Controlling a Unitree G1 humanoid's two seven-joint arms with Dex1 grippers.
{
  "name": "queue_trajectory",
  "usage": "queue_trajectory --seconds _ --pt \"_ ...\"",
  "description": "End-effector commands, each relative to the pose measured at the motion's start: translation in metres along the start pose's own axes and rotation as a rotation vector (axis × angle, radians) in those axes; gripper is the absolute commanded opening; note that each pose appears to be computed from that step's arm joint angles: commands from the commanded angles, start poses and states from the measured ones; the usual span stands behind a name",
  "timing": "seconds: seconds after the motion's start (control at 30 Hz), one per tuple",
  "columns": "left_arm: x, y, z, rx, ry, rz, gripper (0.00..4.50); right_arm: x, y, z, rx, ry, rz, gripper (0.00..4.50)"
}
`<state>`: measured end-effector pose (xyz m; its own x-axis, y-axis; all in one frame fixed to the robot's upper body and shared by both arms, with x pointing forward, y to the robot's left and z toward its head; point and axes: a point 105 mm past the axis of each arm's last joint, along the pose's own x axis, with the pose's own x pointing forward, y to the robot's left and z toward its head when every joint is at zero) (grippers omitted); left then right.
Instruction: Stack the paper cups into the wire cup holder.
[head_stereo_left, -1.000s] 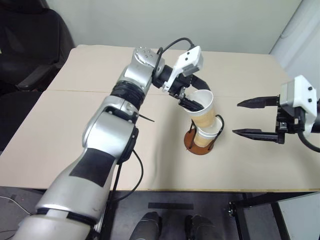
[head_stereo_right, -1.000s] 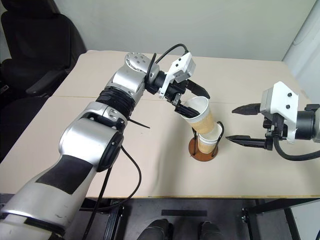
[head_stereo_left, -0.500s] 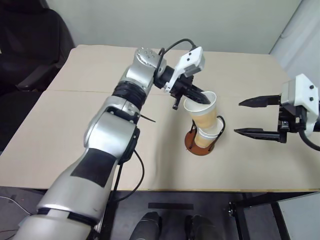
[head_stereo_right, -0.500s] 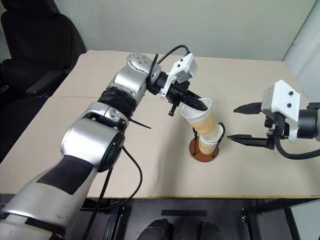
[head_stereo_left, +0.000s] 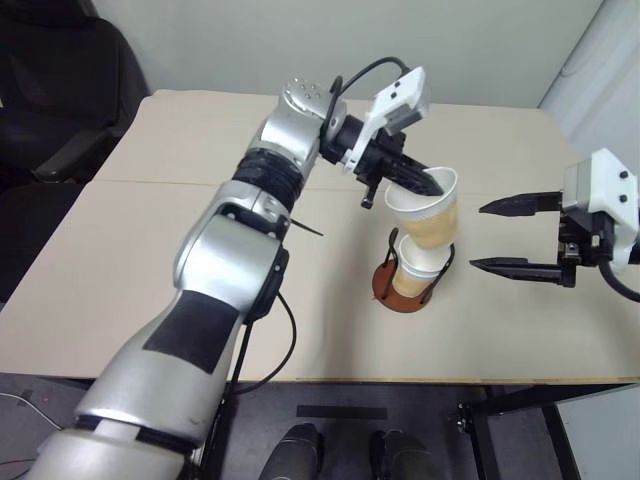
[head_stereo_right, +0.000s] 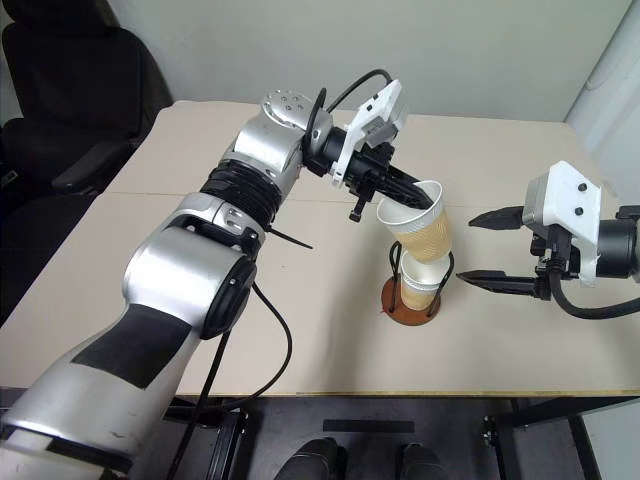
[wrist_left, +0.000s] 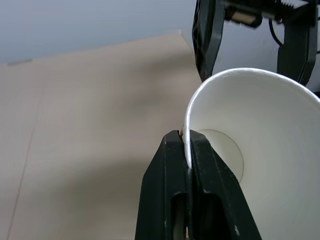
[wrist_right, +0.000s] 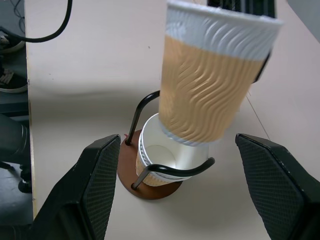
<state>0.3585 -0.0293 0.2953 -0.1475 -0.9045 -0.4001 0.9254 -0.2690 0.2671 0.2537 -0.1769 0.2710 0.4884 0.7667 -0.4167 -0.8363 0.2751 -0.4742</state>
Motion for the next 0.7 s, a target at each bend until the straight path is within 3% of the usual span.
queue_trajectory --seconds 0.03,0.5,0.7 --pt "0.004 -0.005 0.002 0.033 0.019 -0.045 0.02 -0.009 -0.002 0.009 -0.040 -0.007 -0.037 3.73" --pt "0.010 -0.005 -0.010 0.050 0.044 -0.039 0.02 -0.006 -0.001 0.009 -0.033 -0.015 -0.040 3.73" --pt "0.013 -0.007 -0.024 0.074 0.122 -0.057 0.02 -0.006 -0.001 0.009 -0.032 -0.016 -0.043 3.73"
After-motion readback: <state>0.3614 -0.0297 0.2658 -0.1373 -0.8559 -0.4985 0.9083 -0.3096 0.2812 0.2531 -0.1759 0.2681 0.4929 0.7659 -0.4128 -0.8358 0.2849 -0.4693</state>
